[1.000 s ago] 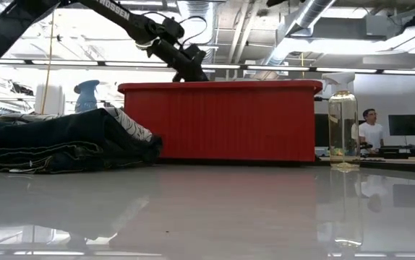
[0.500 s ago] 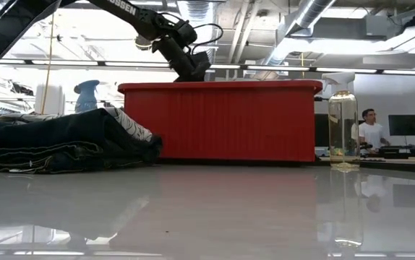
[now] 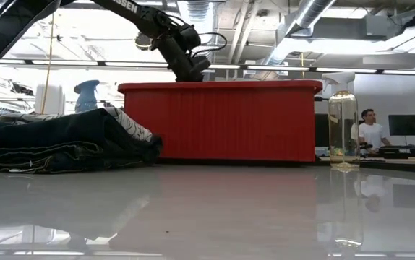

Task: Fold Laundry from Bin
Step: Adjust the red laundry bin

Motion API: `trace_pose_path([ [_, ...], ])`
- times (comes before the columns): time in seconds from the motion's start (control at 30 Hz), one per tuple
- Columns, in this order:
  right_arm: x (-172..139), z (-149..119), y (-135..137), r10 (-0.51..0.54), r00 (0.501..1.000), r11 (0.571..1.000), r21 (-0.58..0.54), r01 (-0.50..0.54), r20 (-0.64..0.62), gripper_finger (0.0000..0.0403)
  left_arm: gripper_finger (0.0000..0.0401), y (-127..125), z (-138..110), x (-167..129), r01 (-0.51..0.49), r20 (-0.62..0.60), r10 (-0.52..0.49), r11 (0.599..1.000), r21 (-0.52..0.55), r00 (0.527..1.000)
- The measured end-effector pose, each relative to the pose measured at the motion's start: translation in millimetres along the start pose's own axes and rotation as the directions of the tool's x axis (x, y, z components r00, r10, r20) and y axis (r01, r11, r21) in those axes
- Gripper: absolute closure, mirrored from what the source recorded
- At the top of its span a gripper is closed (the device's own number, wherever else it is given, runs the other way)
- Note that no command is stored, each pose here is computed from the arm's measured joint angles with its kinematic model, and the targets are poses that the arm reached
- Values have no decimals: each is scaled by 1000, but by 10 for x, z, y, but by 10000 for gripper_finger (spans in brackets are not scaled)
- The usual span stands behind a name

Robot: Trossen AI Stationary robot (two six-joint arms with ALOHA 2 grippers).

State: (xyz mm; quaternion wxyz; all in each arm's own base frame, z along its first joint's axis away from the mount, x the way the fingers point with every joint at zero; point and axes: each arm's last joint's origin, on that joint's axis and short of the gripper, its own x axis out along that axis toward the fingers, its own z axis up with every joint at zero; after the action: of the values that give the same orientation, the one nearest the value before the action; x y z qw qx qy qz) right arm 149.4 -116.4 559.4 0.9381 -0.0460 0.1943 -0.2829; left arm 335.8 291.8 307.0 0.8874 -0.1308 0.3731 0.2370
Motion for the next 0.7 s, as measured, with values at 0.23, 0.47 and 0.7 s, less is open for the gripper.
trace_pose_path([
  [0.23, 0, -1, 0, 0, 1000, 1000, -16, 0, -1, 374, 399, -91, -134, -23, 220, -121, -236, 966, -135, 964],
  [0.47, 0, -9, -1, 1, 1000, 1000, -18, -1, -9, 374, 401, -186, -163, -52, 449, -114, -494, 847, -284, 862],
  [0.7, 1, -20, 0, 3, 1000, 1000, -17, -3, -21, 374, 401, -114, 9, -62, 396, 14, -402, 895, -205, 916],
])
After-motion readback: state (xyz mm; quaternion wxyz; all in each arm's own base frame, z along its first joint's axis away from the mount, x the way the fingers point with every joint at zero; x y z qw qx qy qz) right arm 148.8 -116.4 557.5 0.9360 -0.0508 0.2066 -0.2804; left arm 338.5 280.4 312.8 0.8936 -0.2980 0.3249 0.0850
